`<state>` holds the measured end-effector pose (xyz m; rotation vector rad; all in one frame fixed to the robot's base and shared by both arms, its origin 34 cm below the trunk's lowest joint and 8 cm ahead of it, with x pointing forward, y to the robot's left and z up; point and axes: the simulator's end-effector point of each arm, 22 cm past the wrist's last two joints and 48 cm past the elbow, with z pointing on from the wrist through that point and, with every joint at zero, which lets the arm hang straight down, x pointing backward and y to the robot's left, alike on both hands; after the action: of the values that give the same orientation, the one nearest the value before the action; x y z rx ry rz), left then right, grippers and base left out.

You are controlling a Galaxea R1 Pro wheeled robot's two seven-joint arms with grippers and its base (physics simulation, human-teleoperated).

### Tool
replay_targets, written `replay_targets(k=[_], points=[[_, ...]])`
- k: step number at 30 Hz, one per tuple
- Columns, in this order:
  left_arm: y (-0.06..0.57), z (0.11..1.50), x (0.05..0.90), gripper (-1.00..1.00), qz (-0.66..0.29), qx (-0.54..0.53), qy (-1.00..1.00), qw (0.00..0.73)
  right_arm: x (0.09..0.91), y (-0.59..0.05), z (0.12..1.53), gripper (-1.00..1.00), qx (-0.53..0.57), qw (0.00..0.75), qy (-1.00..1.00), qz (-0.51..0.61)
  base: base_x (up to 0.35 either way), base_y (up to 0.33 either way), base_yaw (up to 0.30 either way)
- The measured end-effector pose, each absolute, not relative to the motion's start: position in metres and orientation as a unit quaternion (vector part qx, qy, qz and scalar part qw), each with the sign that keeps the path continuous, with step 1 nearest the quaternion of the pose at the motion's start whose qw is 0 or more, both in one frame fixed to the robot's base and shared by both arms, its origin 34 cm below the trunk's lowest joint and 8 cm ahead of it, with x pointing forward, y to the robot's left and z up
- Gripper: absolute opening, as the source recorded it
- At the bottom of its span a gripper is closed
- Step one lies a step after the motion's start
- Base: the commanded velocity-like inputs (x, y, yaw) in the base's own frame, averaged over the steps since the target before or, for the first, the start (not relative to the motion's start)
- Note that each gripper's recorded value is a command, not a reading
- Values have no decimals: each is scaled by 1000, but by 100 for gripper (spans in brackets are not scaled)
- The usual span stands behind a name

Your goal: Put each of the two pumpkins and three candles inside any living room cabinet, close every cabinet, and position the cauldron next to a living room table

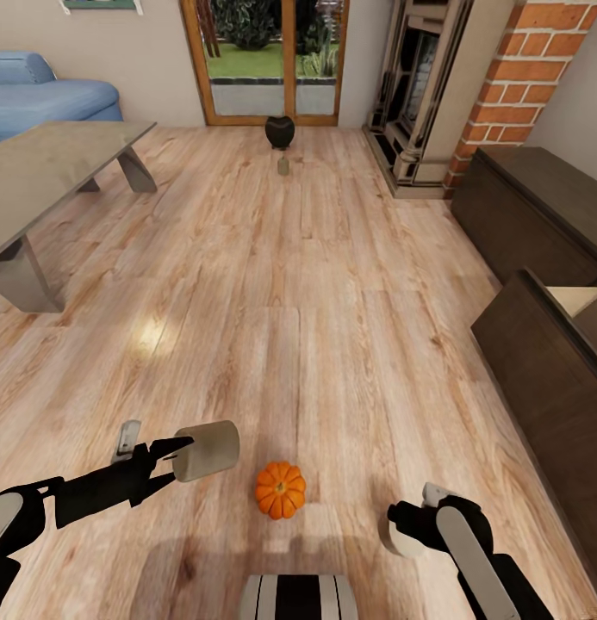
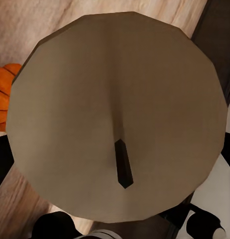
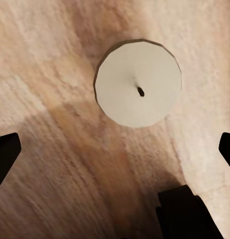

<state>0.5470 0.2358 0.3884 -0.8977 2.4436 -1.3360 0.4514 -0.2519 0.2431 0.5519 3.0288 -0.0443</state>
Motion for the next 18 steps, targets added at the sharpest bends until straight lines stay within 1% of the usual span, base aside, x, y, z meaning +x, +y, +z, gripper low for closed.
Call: replay_targets(k=[9,18], points=[[236,388,547,-100,-454,-305,830,107,453,-251,244,100,179,34,983,-14,-5,0,0],[235,388,547,-100,-453,-304,831,107,452,-250,244,100,179,33,983,-13,92,-7,0]])
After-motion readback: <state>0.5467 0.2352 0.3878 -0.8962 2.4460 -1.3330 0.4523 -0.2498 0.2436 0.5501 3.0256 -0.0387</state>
